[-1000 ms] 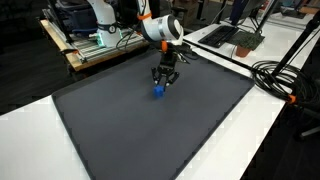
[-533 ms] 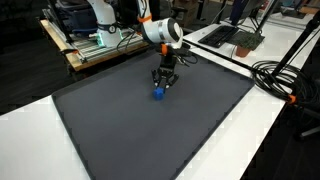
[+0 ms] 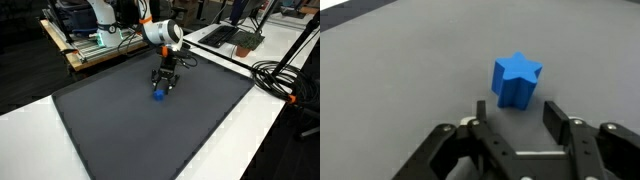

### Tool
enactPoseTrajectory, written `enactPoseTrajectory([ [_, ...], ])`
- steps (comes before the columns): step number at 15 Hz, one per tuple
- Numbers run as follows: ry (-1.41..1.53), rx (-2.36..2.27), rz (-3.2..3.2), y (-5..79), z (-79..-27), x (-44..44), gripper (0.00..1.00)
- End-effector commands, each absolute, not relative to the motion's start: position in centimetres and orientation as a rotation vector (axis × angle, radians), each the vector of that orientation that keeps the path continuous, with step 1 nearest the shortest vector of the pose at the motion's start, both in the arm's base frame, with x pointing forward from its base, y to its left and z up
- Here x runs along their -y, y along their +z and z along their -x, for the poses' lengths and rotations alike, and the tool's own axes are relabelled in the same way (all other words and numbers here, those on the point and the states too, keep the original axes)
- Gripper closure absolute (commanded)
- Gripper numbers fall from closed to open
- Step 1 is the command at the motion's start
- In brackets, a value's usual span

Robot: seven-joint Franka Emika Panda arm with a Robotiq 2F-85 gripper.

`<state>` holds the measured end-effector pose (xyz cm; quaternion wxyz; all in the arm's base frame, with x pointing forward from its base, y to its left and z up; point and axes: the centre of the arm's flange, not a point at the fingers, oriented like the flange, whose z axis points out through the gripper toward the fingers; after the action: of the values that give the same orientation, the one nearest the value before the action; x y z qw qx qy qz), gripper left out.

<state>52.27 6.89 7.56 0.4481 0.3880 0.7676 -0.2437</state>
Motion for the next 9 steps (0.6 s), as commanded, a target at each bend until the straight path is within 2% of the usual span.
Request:
enactPoseTrajectory([
  [1,-0.554,-1.993,-1.009,12.1,-49.1,-7.8,0.08],
  [2,-0.512,-2.01,-1.019,13.6,-48.1,-8.1,0.0],
  [9,-0.001,-2.099,-1.098,24.4,-42.1,-9.2,0.0],
])
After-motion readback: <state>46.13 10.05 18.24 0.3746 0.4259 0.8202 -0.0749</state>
